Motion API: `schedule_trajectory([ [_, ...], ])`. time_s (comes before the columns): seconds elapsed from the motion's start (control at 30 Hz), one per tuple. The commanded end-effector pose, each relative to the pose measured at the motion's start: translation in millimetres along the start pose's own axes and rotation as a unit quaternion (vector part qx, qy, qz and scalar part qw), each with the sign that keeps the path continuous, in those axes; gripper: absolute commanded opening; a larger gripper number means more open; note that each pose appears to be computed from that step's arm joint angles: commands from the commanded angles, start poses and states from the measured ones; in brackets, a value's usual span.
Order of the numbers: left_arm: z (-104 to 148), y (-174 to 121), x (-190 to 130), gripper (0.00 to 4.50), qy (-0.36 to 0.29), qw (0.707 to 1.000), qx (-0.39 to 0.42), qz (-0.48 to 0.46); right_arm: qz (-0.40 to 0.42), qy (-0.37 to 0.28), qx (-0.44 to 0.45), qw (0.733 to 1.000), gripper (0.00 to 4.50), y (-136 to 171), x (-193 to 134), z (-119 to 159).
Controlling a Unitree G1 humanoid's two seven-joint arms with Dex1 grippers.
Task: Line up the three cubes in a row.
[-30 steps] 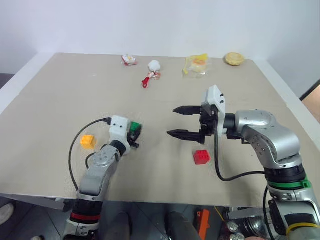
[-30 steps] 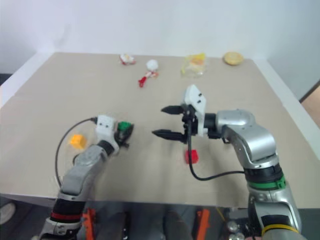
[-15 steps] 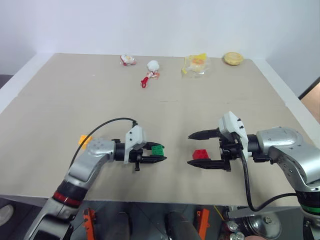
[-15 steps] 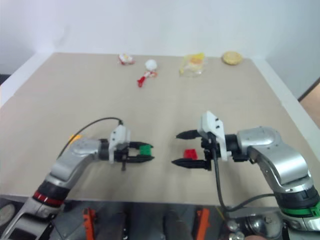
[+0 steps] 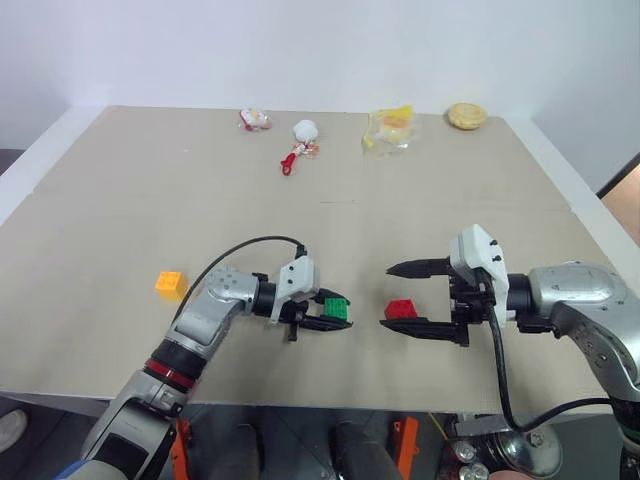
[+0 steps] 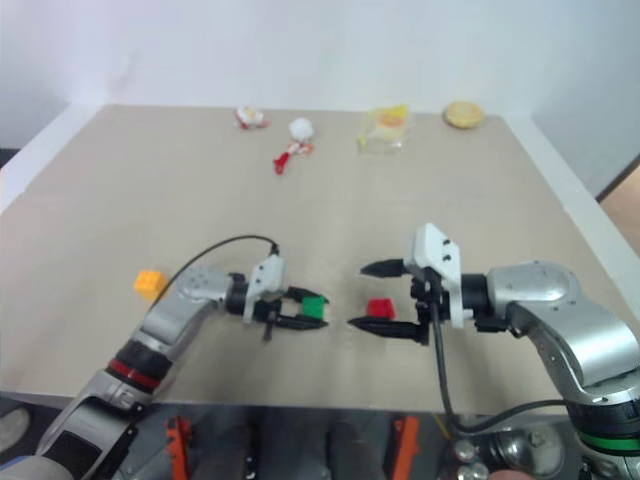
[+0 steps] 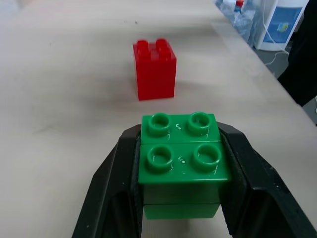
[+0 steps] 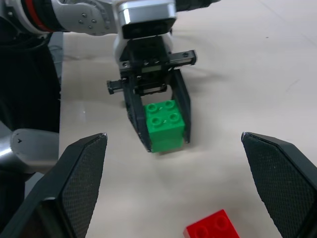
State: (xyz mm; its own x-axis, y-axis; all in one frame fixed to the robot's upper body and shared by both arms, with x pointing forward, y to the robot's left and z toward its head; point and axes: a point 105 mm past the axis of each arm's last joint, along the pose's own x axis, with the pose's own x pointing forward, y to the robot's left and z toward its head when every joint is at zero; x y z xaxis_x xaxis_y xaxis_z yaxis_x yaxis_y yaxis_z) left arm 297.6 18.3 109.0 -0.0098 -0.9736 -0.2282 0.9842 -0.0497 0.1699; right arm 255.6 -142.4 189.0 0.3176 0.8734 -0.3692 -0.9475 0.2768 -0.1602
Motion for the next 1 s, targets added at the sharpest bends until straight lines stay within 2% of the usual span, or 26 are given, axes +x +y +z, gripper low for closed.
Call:
schedule_trajectory([
  [0.03, 2, 0, 3, 1.36, -0.002, 1.000, 0.015, -0.002, -0.008, -0.005, -0.022, 1.000, 4.50, 1, -5, 10],
  [0.5, 0, 2, 6, 1.36, -0.010, 1.000, -0.013, 0.000, -0.018, -0.005, -0.023, 1.000, 4.50, 1, -3, 12],
  [0.57, -1, 2, 6, 2.38, -0.008, 1.000, -0.015, -0.002, -0.019, -0.004, -0.022, 1.000, 4.50, 0, -3, 12],
  [0.77, 2, 3, 6, 4.30, -0.014, 1.000, -0.016, -0.001, -0.019, -0.005, -0.020, 1.000, 4.50, -1, -4, 12],
  [0.8, 3, 4, 5, 4.47, -0.017, 1.000, -0.016, 0.000, -0.018, -0.005, -0.020, 1.000, 4.50, -1, -5, 12],
  [1.0, 30, 14, -5, 4.47, -0.075, 0.997, -0.011, 0.035, -0.023, -0.019, -0.027, 0.999, 4.50, -4, -7, 18],
])
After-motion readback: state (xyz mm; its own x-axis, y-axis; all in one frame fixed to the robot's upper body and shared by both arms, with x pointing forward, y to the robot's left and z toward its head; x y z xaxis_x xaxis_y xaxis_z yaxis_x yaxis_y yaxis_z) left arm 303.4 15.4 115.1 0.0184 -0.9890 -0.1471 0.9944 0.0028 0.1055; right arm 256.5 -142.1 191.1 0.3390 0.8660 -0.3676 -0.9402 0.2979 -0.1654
